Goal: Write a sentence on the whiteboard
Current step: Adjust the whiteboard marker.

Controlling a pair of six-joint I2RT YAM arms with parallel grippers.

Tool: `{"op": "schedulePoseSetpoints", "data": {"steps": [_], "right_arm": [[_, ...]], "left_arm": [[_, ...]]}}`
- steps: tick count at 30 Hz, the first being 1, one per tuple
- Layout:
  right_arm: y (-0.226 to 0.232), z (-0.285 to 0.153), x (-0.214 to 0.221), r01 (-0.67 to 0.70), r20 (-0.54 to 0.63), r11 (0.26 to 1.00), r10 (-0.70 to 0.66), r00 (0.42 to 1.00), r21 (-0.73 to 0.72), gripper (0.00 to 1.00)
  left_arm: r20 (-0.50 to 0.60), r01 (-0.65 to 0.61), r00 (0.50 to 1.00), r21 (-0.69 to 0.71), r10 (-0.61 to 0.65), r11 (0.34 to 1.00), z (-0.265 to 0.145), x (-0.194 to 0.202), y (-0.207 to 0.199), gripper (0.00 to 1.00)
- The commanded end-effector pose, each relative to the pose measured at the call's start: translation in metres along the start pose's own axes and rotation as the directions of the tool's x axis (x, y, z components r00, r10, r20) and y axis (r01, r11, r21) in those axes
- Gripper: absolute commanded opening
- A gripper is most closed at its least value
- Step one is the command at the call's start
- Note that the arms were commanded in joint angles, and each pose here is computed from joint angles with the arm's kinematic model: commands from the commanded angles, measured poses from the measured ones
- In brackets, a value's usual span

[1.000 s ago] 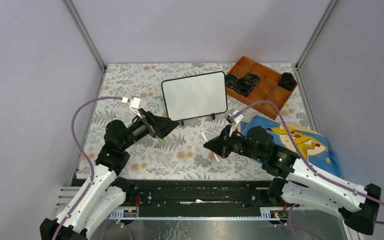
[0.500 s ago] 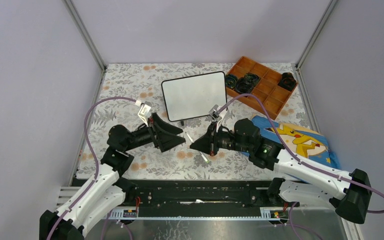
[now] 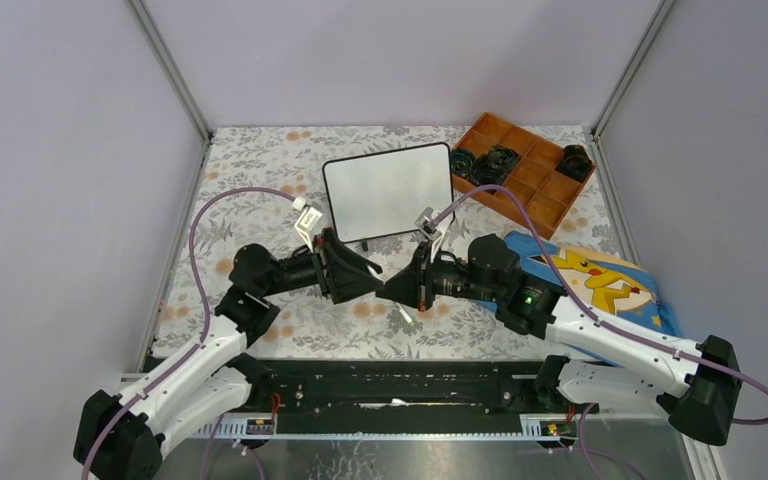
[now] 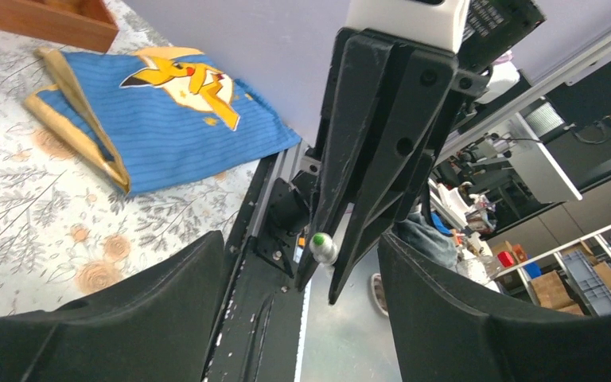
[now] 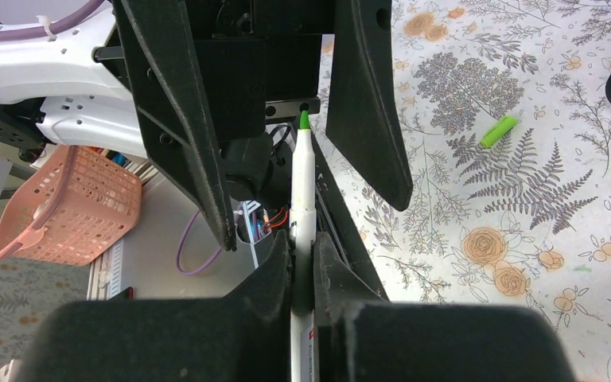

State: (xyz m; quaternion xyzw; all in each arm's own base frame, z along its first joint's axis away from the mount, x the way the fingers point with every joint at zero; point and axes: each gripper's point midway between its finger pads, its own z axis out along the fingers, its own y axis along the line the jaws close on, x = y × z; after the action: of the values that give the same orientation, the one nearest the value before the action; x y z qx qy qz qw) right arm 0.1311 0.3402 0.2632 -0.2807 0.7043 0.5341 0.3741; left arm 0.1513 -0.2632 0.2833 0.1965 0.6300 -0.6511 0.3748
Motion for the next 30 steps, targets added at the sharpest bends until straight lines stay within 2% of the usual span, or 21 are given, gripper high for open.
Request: {"op": "schedulePoseSetpoints", "data": {"steps": [1, 21, 26, 29, 30], "right_arm": [[0.020, -0.001, -0.028, 0.031, 0.075, 0.997, -0.026, 0.997, -0.064, 0.00], [0.018, -0.004, -0.023, 0.026, 0.079, 0.998, -0.021, 0.997, -0.061, 0.00], [0.021, -0.006, -0.024, 0.023, 0.082, 0.997, -0.018, 0.996, -0.068, 0.00], [0.023, -0.008, -0.028, 0.014, 0.097, 0.998, -0.007, 0.995, -0.069, 0.00], [0.024, -0.008, -0.030, 0.009, 0.104, 0.998, -0.002, 0.995, -0.070, 0.10]], "left_arm": [[0.037, -0.062, 0.998, 0.082, 0.059, 0.995, 0.006, -0.017, -0.025, 0.72], [0.057, -0.037, 0.998, 0.074, 0.033, 0.997, 0.006, -0.014, -0.026, 0.20], [0.077, -0.037, 0.997, 0.085, 0.030, 0.996, 0.005, -0.017, -0.030, 0.00], [0.109, -0.033, 0.994, 0.078, 0.024, 0.996, 0.005, -0.024, -0.031, 0.00], [0.125, -0.032, 0.992, 0.074, 0.023, 0.997, 0.005, -0.027, -0.032, 0.00]]}}
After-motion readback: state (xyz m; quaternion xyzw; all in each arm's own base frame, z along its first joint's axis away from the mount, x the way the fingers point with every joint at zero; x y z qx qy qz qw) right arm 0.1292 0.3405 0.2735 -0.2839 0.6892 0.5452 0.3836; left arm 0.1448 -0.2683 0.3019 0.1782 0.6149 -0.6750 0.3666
